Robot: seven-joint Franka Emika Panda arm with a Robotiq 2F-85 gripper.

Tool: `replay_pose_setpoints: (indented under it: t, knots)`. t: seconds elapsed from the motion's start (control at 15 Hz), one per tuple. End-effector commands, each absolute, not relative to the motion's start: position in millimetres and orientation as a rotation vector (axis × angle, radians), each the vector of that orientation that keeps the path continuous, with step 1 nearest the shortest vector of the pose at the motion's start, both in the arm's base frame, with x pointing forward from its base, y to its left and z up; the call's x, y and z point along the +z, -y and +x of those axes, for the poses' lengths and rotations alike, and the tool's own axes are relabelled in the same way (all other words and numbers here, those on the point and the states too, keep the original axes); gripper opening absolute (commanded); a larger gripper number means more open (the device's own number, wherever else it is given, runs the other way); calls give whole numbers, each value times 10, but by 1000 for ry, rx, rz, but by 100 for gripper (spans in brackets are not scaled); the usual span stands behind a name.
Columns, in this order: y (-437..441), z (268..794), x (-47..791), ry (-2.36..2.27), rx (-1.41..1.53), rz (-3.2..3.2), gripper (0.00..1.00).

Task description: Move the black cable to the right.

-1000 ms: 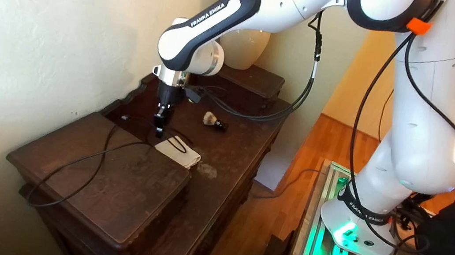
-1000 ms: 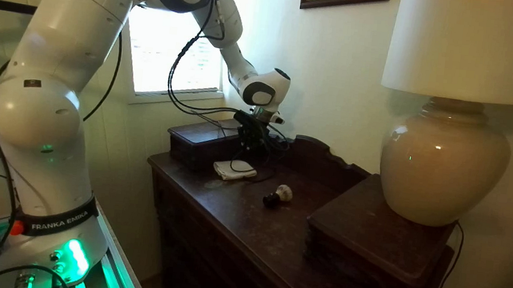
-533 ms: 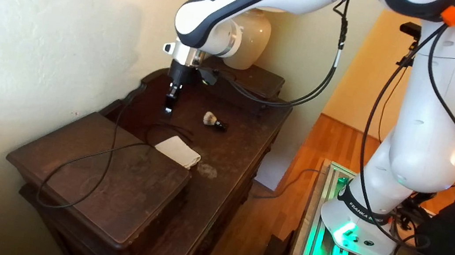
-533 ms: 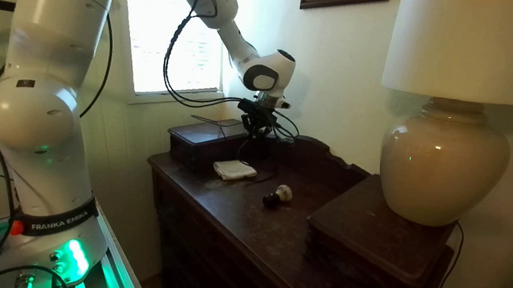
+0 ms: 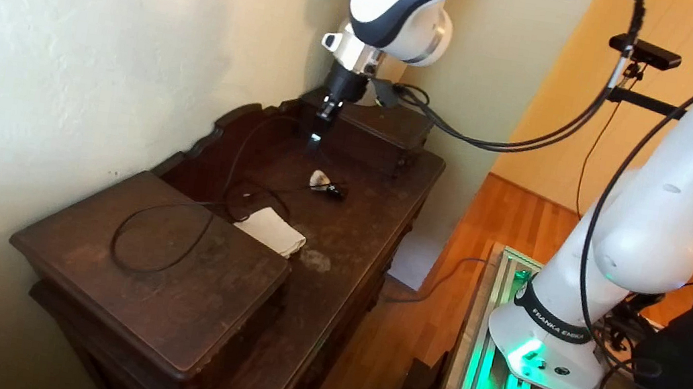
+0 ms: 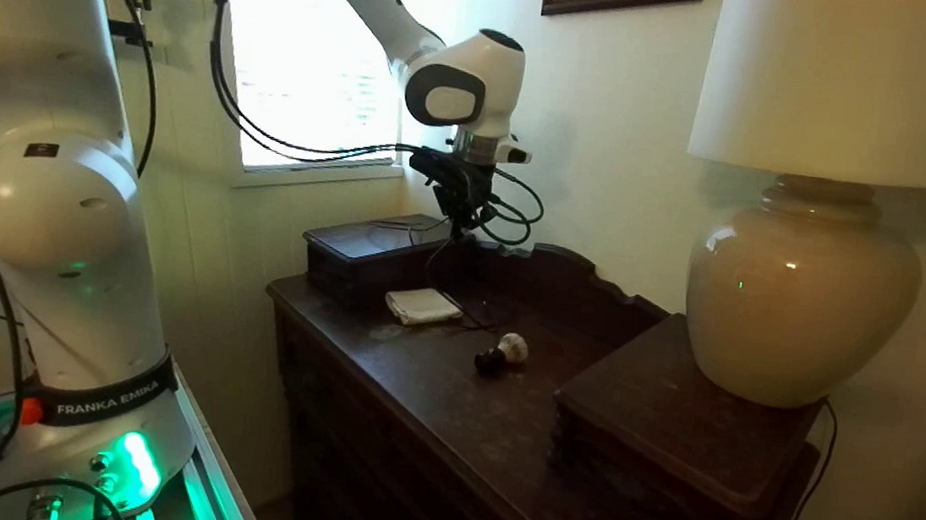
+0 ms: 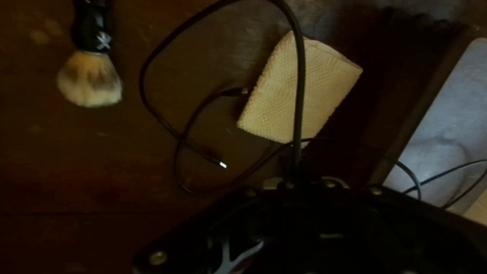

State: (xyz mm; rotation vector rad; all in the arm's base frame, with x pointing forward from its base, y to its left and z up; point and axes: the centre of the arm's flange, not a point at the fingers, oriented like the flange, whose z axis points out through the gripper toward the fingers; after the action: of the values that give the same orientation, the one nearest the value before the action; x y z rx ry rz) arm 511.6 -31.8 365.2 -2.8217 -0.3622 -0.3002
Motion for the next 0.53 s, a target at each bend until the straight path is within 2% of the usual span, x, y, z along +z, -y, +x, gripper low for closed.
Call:
replay_pose_setpoints:
  t: [0.0, 0.07, 0.13, 0.47]
  knots:
    - [816, 4521, 3898, 137, -447, -2901, 1]
    - [947, 4472, 3930, 79, -499, -2921, 1]
    - [807, 4769, 3835, 180, -429, -2874, 6]
    - [978, 4587, 3898, 100, -490, -2888, 6]
